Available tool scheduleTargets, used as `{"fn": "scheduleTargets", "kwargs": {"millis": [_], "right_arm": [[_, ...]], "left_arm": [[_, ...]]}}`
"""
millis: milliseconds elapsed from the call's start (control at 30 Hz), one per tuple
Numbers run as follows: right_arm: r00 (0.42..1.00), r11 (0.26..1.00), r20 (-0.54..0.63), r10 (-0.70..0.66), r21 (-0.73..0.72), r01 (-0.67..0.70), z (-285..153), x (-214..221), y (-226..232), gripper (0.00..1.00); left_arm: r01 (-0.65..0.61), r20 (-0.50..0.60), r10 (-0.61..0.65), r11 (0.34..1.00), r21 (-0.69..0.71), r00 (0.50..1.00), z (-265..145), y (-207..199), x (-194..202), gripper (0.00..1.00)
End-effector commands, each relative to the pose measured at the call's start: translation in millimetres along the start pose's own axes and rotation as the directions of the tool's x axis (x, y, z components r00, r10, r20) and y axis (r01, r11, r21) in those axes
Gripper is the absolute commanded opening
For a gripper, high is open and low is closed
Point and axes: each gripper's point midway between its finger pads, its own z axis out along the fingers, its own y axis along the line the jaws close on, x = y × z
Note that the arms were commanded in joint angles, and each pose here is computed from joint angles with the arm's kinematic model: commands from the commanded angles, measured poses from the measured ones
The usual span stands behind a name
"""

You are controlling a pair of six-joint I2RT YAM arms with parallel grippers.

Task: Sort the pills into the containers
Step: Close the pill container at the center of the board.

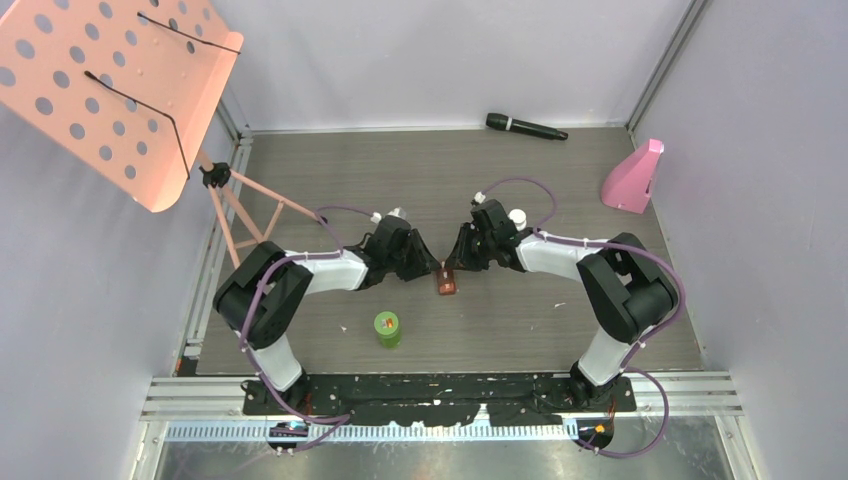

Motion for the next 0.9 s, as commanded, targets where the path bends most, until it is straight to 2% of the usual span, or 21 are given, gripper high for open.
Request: {"fn": "scheduleTargets", "kwargs": {"millis": [0,100,300,567,800,867], "right_arm": [[0.98,0.963,-0.201,0.011,0.267,0.044,4.6,67.5,-80.8,0.15],[0.978,0.962,-0.209,0.014,0.269,0.044,5.2,70.8,-82.9,0.13],[0.974,0.964,-0.226,0.019,0.263,0.043,5.8,75.7,-85.6,0.12],[0.972,0.969,-0.233,0.024,0.245,0.035,6.6,76.4,-85.2,0.11],[0.973,0.973,-0.231,0.019,0.228,0.036,6.9,73.1,-80.8,0.11],[0.977,0.977,-0.213,0.014,0.209,0.032,4.3,63.1,-73.5,0.12]], "left_arm": [[0.023,0.065,-0.025,0.999,0.03,0.998,3.7,-12.4,-17.3,0.34],[0.033,0.061,-0.035,0.999,0.035,0.998,6.9,-14.1,-17.8,0.29],[0.055,0.057,-0.056,0.998,0.018,0.997,11.6,-7.7,-14.7,0.26],[0.048,0.023,-0.048,0.999,-0.025,0.999,12.8,13.5,0.2,0.0],[0.014,0.01,-0.014,0.999,-0.032,1.0,11.9,15.8,2.4,0.01],[-0.009,0.024,0.009,1.0,-0.017,1.0,7.2,6.7,-4.4,0.09]]}}
